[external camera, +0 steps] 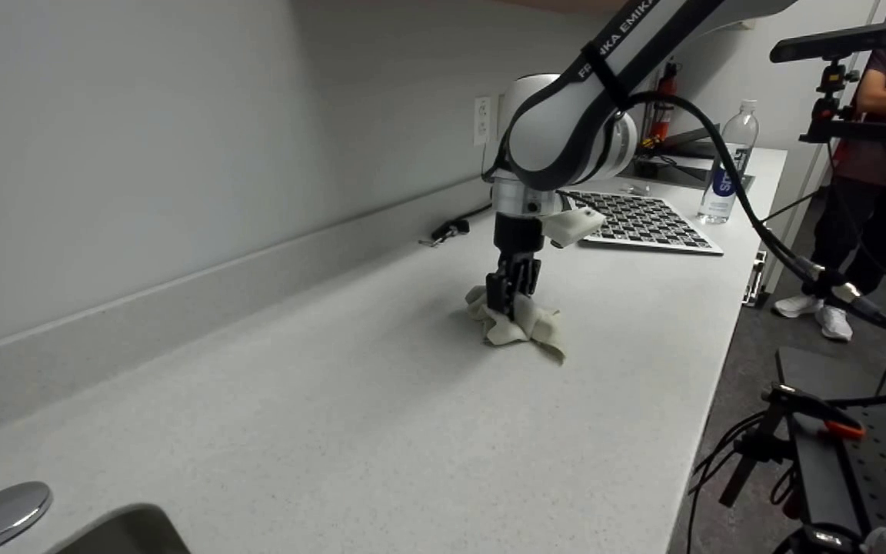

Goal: Wipe the counter with the cloth

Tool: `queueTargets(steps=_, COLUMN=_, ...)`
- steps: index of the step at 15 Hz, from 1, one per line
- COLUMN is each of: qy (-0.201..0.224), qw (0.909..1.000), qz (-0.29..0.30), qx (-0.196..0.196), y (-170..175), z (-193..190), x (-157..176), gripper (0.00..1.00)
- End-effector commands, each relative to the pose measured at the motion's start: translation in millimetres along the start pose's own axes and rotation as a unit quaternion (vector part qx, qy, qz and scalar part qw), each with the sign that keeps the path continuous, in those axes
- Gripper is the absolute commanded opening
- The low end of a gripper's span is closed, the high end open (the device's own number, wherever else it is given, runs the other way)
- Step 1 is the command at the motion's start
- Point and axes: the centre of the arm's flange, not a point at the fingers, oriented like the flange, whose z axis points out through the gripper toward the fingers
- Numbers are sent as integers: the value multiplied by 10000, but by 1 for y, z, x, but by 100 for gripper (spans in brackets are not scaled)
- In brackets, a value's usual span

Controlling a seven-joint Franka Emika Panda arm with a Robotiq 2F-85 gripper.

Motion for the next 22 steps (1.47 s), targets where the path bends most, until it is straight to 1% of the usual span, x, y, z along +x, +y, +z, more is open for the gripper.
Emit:
queueTargets(steps=1, qy=-305, qw=9982, qz=-508, qx=-91, y=-37, z=10, x=21, gripper=4)
queueTargets(steps=6, qy=-431, qw=9947, qz=-923, qx=-128, y=-68, z=9, x=20, gripper=4)
queueTargets(steps=10, qy=-428, qw=9927, qz=-1116, qx=-130, y=-82, z=10, x=13, gripper=4)
queueTargets(steps=14, qy=-389, qw=9925, qz=-1153, qx=-121, y=-82, z=9, x=8, gripper=4)
queueTargets(steps=17, qy=-335, qw=9935, qz=-1078, qx=-141, y=-75, z=5, x=6, gripper=4)
queueTargets(steps=21, qy=-336, qw=9943, qz=-971, qx=-294, y=-65, z=1, x=2, gripper=4)
queueTargets(steps=22, qy=-338, qw=9943, qz=-929, qx=-389, y=-63, z=1, x=2, gripper=4)
